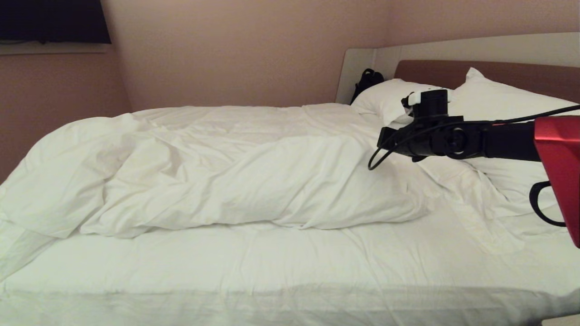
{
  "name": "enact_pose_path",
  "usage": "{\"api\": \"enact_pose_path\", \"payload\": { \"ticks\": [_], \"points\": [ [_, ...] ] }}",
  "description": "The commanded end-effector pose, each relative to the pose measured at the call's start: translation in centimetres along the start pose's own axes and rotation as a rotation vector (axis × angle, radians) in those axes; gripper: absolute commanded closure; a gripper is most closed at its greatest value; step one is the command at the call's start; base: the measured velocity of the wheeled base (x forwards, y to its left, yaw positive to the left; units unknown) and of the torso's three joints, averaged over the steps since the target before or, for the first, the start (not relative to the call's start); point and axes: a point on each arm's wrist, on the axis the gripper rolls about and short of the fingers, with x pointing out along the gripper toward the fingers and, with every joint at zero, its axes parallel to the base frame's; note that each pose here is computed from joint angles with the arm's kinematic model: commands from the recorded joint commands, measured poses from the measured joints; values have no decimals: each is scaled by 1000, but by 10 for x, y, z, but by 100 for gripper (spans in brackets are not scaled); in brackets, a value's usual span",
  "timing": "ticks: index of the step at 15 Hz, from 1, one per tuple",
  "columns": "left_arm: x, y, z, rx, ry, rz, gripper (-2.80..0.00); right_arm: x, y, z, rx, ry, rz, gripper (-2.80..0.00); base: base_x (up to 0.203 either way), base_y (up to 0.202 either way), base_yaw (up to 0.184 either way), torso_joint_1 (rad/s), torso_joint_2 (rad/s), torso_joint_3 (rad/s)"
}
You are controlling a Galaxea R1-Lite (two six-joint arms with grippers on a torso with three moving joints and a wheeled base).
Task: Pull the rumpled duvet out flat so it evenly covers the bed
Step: Flatten the corners of the folded blanket
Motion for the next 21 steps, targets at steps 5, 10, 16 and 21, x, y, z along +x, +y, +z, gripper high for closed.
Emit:
{"api": "enact_pose_path", "payload": {
  "ticks": [5,10,16,21],
  "points": [
    [0,0,0,0,0,1,0,12,6,-7,-5,-31,46,0,0,0,0,0,0,0],
    [0,0,0,1,0,1,0,17,17,-19,-39,-8,65,-280,0,0,0,0,0,0],
    [0,0,0,0,-1,1,0,38,12,-35,-72,-13,61,-280,0,0,0,0,0,0],
    [0,0,0,0,-1,1,0,79,-6,-84,-97,61,34,-280,0,0,0,0,0,0]
  ]
}}
